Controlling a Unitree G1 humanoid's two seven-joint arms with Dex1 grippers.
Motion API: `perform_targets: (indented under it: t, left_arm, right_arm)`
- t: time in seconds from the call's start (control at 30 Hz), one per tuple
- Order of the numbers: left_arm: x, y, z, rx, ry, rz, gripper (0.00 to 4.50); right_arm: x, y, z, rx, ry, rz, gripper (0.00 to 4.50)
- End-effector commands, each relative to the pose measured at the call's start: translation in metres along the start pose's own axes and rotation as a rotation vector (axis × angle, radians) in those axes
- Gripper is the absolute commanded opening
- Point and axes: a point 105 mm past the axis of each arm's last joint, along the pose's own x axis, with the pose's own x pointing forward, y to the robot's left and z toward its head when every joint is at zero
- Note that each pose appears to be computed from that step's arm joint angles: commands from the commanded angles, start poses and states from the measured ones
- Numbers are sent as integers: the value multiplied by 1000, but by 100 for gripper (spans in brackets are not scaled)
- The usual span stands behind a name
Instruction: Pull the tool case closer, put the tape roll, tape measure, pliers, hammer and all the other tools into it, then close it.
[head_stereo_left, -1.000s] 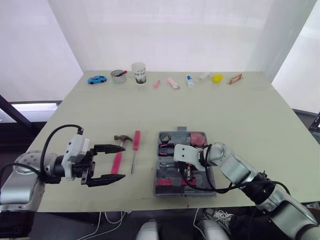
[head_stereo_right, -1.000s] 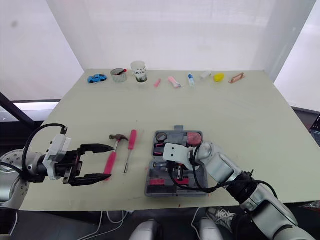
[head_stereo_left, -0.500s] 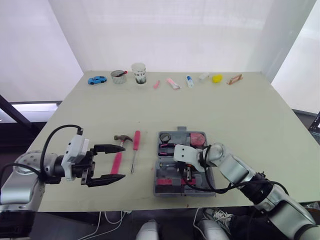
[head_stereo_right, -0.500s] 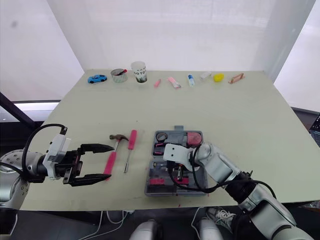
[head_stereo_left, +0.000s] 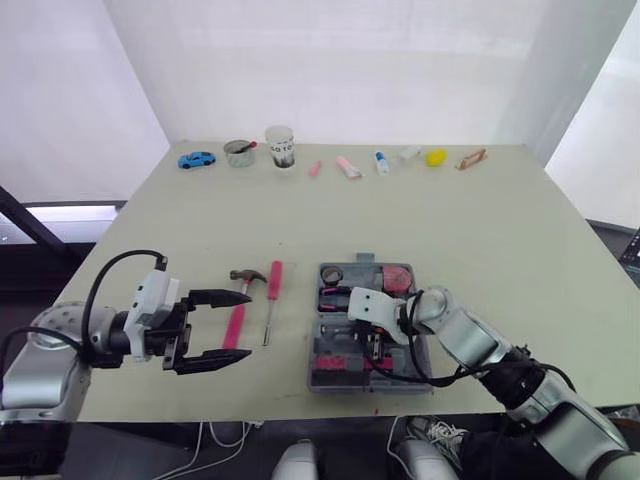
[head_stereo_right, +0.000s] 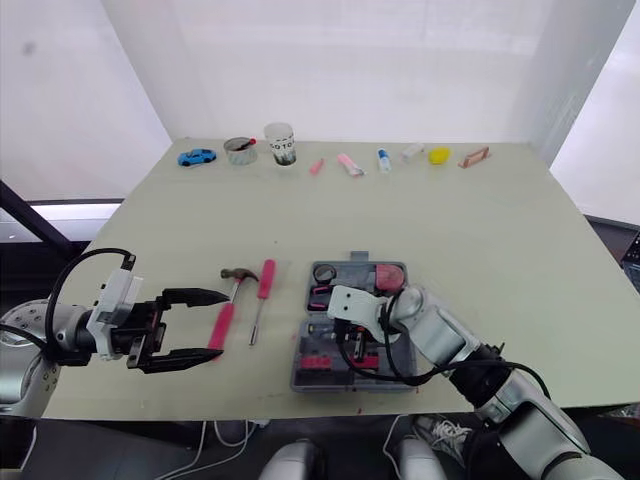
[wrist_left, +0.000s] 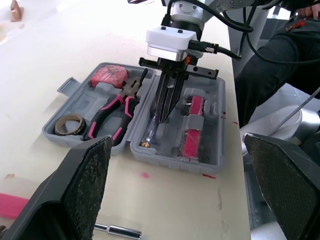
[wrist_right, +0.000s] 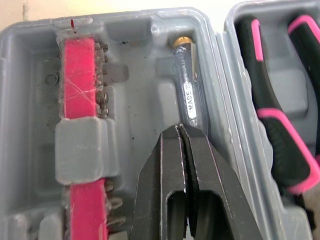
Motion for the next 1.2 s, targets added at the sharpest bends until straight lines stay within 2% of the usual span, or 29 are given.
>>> perform_targets:
  t: [0.03,0.13,0.3,0.53,0.73,0.8,0.87,0.9,0.93,1.13,1.2]
  left_arm:
    - [-2,1,9,12,-48,24,450]
    - [-3,2,10,-13,-88,74,450]
    - [-9,4,5,-48,-107,161,450]
    - [-29,9,-16,-127,-112,360,450]
    - [-54,14,-40,-193,-120,561,450]
    - [-65,14,-52,-210,-112,644,450]
    - [-73,12,-60,-223,-107,698,450]
    - [-78,11,-66,-230,-96,734,450]
    - [-82,10,-71,-236,-86,767,450]
    - [-97,-7,-94,-296,-50,887,450]
    - [-103,-17,-107,-329,-21,942,450]
  right_arm:
    - [-19,-4,25,-16,-134,-29,6]
    - [-39,-6,36,31,-267,-59,6]
    - [-74,-11,28,146,-420,-137,6]
    - [-125,-33,-29,243,-497,-465,6]
    - [-160,-29,-87,348,-496,-669,6]
    - [-174,-24,-109,380,-481,-747,59]
    - [-184,-19,-121,403,-490,-790,91]
    - [-187,-14,-128,407,-477,-804,150]
    - [-190,-8,-134,409,-475,-812,168]
    - [-215,14,-160,465,-516,-916,434]
    - [-225,27,-178,500,-493,-962,445]
